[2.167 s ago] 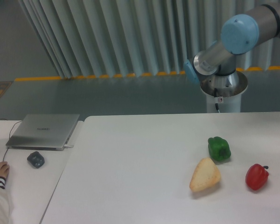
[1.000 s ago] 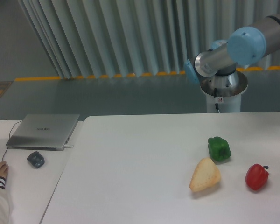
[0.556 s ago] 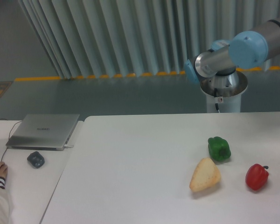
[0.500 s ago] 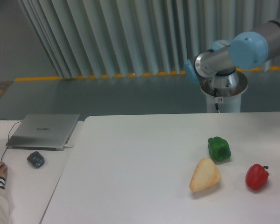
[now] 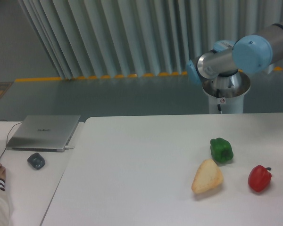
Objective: Place the yellow pepper on the table
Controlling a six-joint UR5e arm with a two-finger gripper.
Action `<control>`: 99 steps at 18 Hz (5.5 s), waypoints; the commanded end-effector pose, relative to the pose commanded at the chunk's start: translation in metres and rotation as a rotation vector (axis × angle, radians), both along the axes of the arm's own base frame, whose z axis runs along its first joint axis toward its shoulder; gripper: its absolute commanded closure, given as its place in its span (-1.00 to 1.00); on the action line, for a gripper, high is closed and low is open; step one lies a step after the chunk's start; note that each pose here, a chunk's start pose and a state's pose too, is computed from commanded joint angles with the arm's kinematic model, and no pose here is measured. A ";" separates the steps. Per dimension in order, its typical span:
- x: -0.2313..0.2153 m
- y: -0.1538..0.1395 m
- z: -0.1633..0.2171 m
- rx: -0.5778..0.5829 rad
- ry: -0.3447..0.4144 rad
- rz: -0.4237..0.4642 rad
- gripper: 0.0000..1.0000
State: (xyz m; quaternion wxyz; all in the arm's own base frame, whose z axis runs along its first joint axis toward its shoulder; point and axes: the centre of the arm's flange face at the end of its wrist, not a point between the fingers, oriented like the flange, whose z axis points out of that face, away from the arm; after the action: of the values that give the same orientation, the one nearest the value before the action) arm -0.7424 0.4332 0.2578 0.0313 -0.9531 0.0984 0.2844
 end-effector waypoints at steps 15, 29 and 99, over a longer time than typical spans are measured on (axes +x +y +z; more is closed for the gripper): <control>0.024 -0.007 0.017 0.028 -0.030 0.046 0.06; 0.084 -0.036 0.099 0.143 -0.214 0.041 0.12; 0.361 0.130 0.119 -0.297 -0.255 -0.355 -1.00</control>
State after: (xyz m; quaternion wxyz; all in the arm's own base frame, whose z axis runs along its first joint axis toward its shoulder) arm -0.3814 0.5636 0.3765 -0.0473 -0.9433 0.2999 0.1344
